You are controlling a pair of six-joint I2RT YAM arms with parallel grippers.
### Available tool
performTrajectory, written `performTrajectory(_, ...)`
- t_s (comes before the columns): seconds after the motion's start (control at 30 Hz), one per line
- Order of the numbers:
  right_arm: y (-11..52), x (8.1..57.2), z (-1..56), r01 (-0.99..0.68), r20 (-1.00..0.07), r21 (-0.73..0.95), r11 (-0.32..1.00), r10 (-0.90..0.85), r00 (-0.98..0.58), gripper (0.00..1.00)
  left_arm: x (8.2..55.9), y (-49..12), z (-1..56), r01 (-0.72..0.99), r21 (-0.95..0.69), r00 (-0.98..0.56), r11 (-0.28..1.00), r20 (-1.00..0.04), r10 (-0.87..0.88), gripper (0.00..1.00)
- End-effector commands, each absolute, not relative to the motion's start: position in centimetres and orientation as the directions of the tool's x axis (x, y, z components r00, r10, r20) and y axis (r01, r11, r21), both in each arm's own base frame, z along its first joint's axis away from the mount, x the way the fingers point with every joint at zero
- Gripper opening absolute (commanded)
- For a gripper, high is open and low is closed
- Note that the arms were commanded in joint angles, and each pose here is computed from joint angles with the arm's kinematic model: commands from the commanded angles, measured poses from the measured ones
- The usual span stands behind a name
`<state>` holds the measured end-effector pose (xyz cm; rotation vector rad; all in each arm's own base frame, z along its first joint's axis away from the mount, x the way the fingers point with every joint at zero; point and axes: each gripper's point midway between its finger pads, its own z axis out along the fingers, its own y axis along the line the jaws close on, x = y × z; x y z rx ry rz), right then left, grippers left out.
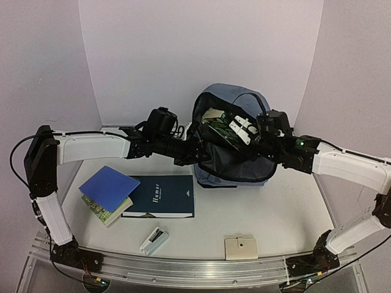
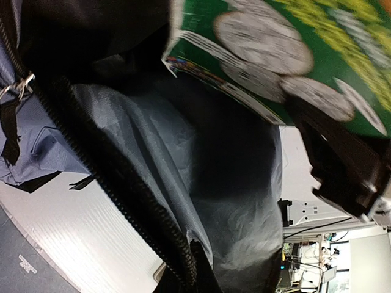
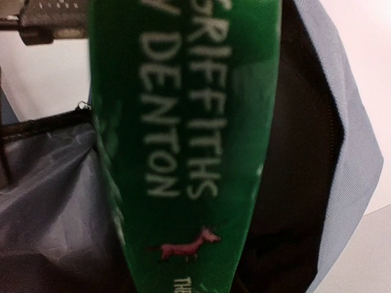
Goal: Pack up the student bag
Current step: Place the book in the student bag.
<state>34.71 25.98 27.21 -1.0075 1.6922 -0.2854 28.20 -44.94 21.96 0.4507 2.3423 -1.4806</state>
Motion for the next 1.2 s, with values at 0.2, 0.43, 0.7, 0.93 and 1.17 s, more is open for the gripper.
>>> performTrajectory(0.2, 25.4, 39.5, 29.7, -0.359, -0.543, -0.784, 0.507, -0.840, 0.000, 0.00, 25.8, -44.1, 25.5, 0.521, -0.783, -0.850, 0.340, -0.513, 0.120, 0.00)
performTrajectory(0.43, 25.1, 41.5, 27.3, -0.465, -0.348, -0.817, 0.342, -0.934, -0.076, 0.00, 25.6, -43.9, 25.0, 0.522, -0.780, -0.849, 0.345, -0.513, 0.127, 0.00)
performTrajectory(0.7, 25.2, 41.4, 26.2, -0.545, -0.282, -0.788, 0.286, -0.955, -0.094, 0.00, 25.7, -43.8, 24.6, 0.521, -0.777, -0.849, 0.354, -0.513, 0.125, 0.00)
performTrajectory(0.93, 23.9, 39.2, 25.7, -0.596, -0.268, -0.756, 0.270, -0.959, -0.094, 0.00, 25.8, -43.7, 24.4, 0.515, -0.774, -0.852, 0.367, -0.510, 0.121, 0.00)
performTrajectory(1.17, 23.9, 39.1, 26.3, -0.588, -0.302, -0.749, 0.306, -0.947, -0.108, 0.23, 25.7, -43.8, 24.2, 0.511, -0.779, -0.856, 0.363, -0.501, 0.128, 0.00)
